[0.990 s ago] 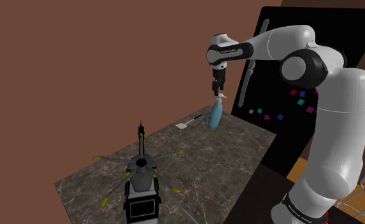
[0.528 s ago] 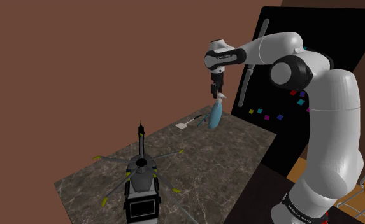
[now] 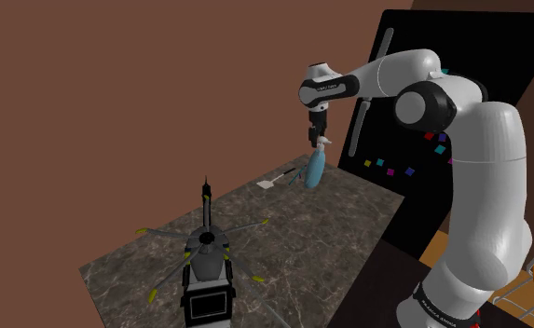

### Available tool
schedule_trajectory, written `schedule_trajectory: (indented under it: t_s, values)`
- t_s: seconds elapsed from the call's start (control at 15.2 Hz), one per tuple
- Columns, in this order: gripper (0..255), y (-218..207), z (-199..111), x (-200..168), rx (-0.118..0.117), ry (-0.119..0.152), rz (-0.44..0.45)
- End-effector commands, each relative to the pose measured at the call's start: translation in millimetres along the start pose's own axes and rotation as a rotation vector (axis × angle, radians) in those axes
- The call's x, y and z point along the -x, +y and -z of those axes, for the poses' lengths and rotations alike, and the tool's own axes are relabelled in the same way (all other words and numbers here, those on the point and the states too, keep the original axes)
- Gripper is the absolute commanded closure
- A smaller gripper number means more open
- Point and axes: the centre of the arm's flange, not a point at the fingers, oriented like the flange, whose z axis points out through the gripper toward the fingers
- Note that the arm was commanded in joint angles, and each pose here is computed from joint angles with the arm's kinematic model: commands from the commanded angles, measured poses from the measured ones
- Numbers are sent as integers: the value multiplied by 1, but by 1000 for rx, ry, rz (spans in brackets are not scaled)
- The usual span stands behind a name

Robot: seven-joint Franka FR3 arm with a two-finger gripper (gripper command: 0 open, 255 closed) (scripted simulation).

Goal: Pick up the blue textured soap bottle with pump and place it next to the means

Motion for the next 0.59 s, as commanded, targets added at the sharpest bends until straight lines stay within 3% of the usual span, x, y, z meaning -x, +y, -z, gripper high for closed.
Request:
schedule_trajectory:
  t_s: [0.0, 0.07, 0.13, 0.53]
  values:
    - [0, 0, 0, 0, 0, 0, 0]
    - [0, 0, 0, 0, 0, 0, 0]
    - [255, 0, 0, 0, 0, 0, 0]
    - [255, 0, 0, 0, 0, 0, 0]
